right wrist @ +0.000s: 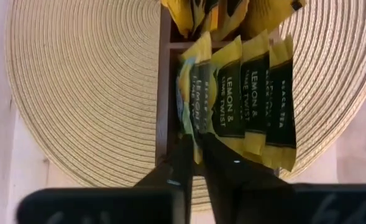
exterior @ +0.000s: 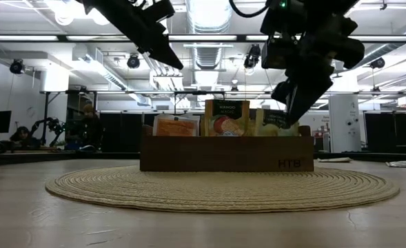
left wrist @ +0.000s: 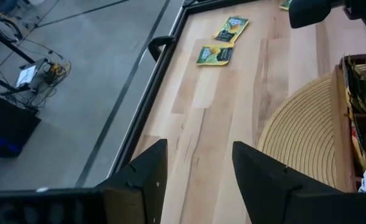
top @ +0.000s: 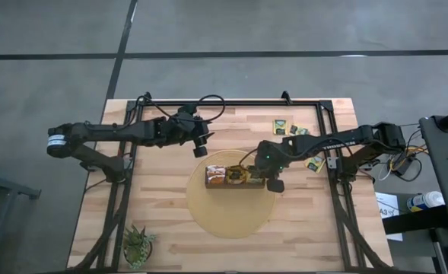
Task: Pick & Place Tea
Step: Put the yellow tea bag into the right section of the wooden organizer
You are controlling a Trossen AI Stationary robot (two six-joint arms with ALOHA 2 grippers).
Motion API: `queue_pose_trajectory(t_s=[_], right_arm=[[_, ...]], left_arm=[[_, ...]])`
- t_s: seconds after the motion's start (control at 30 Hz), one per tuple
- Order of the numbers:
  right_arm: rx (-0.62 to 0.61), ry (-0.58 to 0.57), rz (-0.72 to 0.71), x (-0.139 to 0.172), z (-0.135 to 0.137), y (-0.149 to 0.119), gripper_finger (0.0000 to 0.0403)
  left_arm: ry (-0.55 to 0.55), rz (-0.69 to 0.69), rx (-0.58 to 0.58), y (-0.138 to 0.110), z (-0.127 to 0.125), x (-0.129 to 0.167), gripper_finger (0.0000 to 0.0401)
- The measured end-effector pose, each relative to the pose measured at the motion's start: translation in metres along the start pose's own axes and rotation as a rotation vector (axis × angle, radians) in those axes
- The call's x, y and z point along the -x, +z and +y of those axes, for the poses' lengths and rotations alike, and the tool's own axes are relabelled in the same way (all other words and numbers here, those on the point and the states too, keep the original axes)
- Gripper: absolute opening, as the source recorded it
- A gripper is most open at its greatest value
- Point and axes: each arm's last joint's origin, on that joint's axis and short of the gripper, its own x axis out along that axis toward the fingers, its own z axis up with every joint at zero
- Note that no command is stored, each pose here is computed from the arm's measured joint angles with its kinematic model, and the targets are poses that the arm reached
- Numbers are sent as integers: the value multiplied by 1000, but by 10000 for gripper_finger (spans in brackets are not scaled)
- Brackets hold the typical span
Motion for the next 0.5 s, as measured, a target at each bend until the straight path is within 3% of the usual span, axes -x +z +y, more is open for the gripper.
queue_pose_trajectory(t_s=[0.37, 0.5], right_arm=[[24, -7, 41, 24, 5, 17, 158], [16, -132, 62, 41, 0, 18, 184]], left_arm=[[-3, 11, -4, -1, 0, 0, 174], [-10, 20, 0, -3, -1, 0, 174]])
